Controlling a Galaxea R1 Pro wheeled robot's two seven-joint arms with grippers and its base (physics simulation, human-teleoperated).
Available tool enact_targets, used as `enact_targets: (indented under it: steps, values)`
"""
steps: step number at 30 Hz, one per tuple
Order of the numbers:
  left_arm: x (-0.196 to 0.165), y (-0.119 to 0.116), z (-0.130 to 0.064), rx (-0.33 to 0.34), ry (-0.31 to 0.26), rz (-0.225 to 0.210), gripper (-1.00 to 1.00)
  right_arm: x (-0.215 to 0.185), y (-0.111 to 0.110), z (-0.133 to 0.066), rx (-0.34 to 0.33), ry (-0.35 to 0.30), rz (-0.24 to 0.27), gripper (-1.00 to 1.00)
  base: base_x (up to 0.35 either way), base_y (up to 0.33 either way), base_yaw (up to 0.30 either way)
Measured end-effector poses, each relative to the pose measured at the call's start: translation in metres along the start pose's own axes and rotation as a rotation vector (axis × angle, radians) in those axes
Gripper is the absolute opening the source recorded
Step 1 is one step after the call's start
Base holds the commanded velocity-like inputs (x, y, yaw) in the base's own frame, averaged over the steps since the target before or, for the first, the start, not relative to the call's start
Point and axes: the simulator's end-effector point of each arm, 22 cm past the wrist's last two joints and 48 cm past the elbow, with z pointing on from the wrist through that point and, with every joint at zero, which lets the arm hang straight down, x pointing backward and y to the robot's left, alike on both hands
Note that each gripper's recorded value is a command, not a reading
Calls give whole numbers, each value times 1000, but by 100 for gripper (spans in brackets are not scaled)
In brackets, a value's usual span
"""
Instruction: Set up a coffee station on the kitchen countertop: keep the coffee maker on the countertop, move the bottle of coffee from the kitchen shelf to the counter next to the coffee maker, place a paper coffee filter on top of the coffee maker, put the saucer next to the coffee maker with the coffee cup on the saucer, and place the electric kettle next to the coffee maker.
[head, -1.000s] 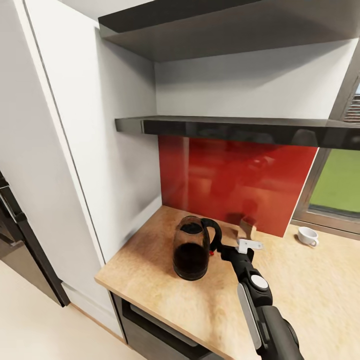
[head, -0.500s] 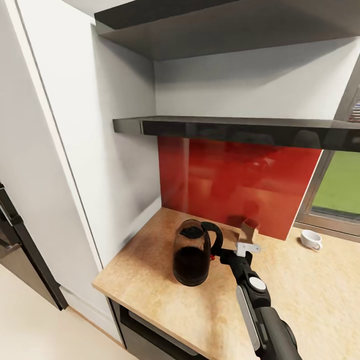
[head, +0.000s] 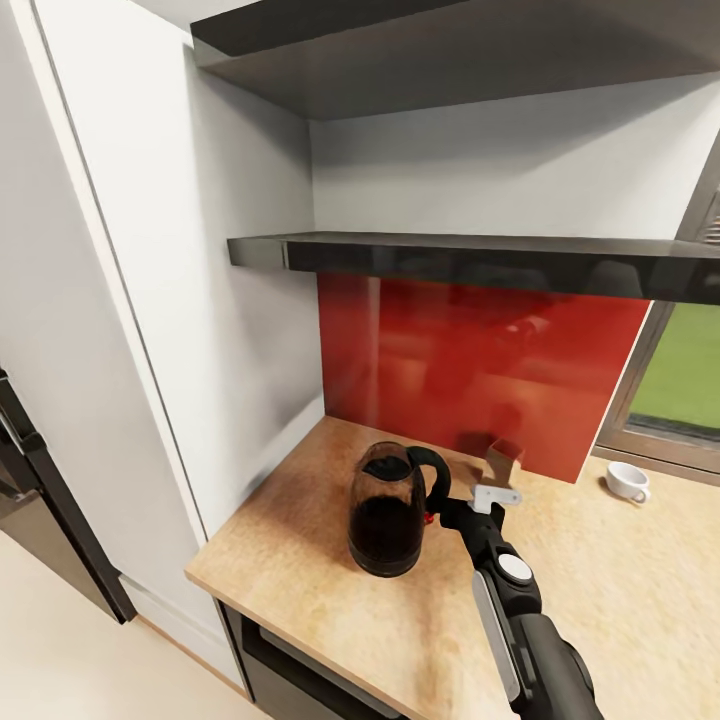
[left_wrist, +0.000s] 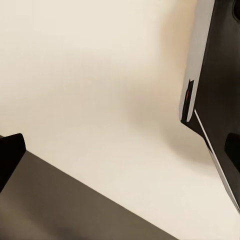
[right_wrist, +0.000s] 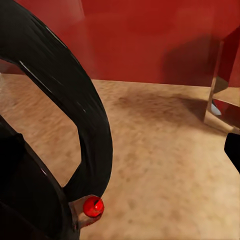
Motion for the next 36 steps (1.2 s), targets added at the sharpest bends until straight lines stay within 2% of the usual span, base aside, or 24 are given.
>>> enact_targets:
  steps: [36]
  values:
    - [1, -1, 0, 2, 5, 0, 100, 0, 1, 0, -2, 0, -2, 100, 47, 0, 0]
